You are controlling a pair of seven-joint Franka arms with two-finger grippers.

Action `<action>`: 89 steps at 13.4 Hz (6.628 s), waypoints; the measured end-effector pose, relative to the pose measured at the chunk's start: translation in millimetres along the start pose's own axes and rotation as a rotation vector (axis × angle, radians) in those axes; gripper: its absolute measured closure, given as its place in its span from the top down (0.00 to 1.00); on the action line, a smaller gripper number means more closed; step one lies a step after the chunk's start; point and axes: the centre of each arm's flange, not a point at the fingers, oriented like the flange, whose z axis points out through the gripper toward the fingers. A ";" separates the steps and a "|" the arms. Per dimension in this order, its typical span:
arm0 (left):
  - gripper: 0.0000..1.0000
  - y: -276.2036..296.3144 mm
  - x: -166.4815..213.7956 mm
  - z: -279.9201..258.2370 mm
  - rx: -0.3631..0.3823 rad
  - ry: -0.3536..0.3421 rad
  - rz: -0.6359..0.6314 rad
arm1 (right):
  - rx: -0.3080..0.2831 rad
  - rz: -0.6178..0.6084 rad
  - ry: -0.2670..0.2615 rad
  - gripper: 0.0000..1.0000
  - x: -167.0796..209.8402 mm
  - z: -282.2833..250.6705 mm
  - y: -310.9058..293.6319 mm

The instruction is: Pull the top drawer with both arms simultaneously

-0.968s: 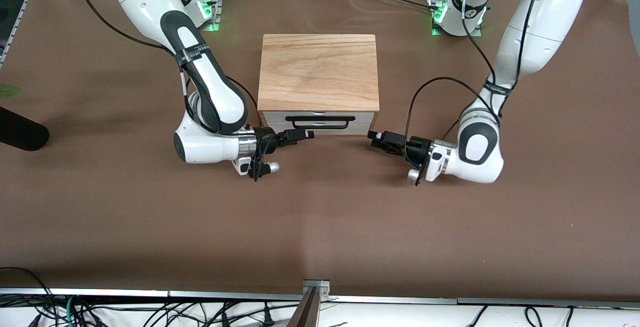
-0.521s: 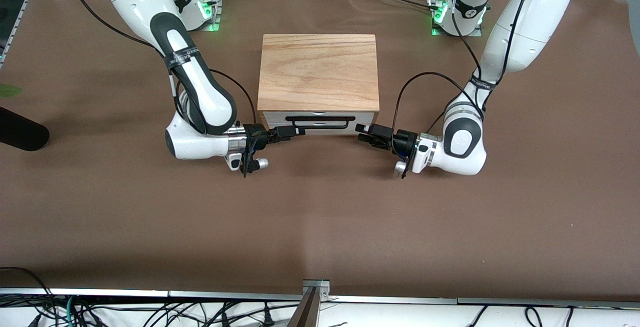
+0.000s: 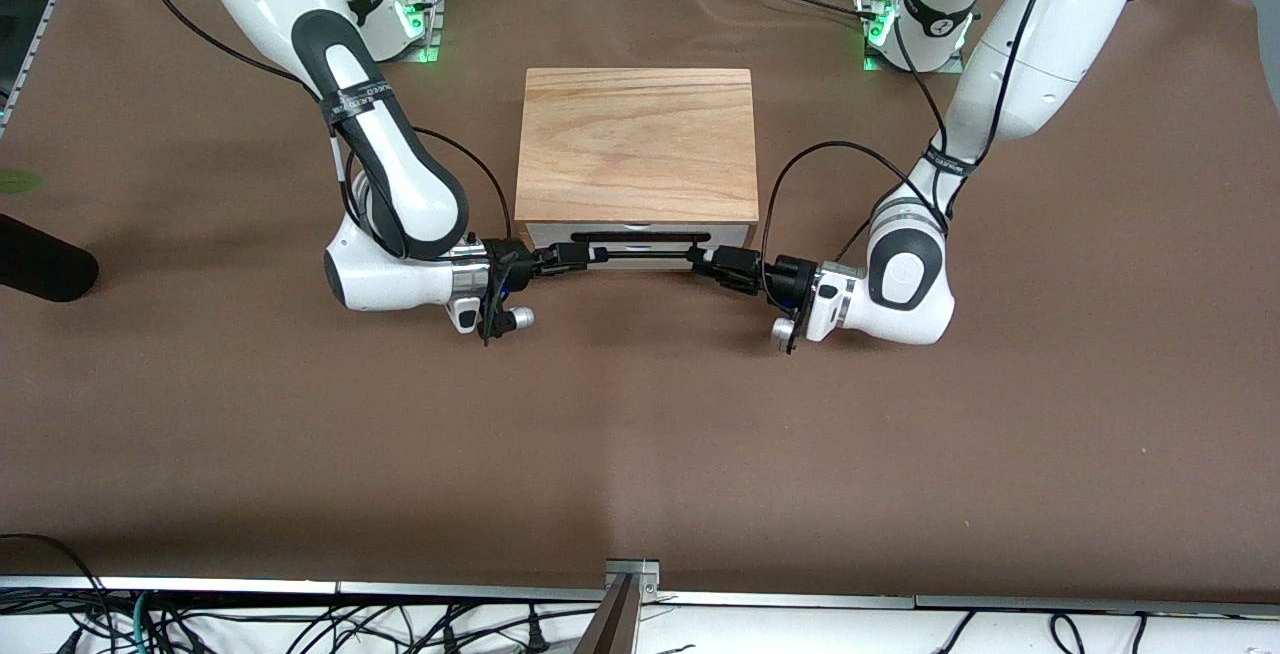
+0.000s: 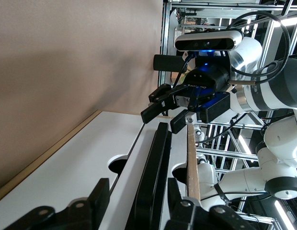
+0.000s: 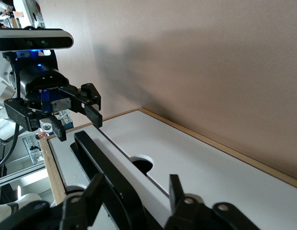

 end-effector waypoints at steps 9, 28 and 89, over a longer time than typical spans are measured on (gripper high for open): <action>0.31 3.7 -0.5 5.7 -0.005 -0.007 0.007 | 0.012 -0.014 0.004 0.30 -1.7 -2.6 -5.8; 0.19 14.4 11.3 0.7 0.024 0.028 0.060 | 0.030 -0.035 0.036 0.27 10.8 -10.7 -6.3; 1.00 388.7 -20.5 -313.2 1.200 0.031 0.457 | -0.935 -0.094 0.227 1.00 -110.4 -409.1 -88.3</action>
